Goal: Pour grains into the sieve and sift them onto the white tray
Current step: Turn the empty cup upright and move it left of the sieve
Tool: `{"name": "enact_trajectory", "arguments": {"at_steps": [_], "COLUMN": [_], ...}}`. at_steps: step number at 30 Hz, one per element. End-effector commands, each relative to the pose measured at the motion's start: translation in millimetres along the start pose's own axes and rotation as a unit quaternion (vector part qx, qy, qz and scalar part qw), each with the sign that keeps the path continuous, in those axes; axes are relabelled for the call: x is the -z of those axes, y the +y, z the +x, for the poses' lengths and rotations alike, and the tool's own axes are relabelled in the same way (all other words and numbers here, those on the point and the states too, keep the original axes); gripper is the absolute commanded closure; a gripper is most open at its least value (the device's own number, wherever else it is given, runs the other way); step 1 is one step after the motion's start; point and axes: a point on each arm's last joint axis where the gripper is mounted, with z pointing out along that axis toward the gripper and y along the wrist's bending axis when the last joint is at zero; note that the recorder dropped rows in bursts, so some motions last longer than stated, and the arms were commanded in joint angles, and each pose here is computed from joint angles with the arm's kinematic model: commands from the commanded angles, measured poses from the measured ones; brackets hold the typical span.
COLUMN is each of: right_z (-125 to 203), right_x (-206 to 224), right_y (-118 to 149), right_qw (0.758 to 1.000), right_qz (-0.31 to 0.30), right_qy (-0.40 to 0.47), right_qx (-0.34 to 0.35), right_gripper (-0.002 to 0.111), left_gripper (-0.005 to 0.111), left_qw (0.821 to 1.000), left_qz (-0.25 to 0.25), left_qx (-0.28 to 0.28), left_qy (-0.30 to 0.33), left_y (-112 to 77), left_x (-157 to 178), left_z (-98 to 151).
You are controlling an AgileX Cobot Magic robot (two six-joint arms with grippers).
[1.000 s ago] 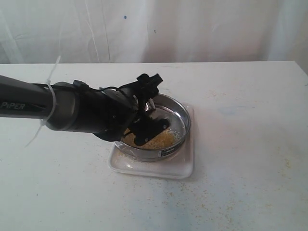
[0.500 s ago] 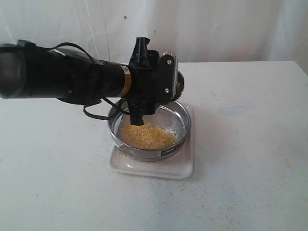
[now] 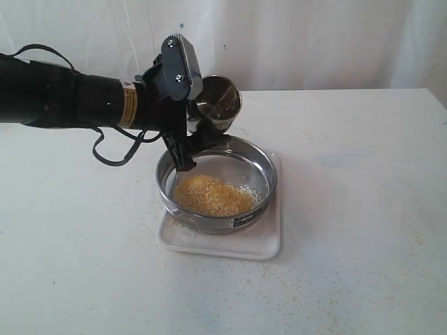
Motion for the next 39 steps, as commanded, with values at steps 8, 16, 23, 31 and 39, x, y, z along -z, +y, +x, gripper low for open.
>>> {"name": "enact_trajectory", "arguments": {"at_steps": [8,16,23,31,39], "right_z": [0,0,0,0,0], "right_x": [0,0,0,0,0], "right_y": [0,0,0,0,0], "right_qw": [1.000,1.000,1.000,1.000,1.000], "right_qz": [-0.001,-0.001,-0.001,-0.001,-0.001], "right_qy": [-0.006,-0.006,-0.006,-0.006,-0.006], "right_qx": [0.002,0.002,0.002,0.002,0.002], "right_gripper": [0.108,0.108,0.108,0.108,0.108], "left_gripper": [0.107,0.107,0.107,0.107,0.107], "left_qw": [0.939,0.955,0.984,0.997,0.996], "left_qz": [-0.123,-0.089,-0.049,-0.027,-0.042], "left_qx": [0.268,0.265,0.152,-0.025,0.067], "left_qy": [-0.176,-0.103,-0.079,-0.069,-0.030], "left_y": [20.3,16.1,8.2,4.9,8.3], "left_x": [67,98,101,114,113], "left_z": [64,104,100,78,87]}}
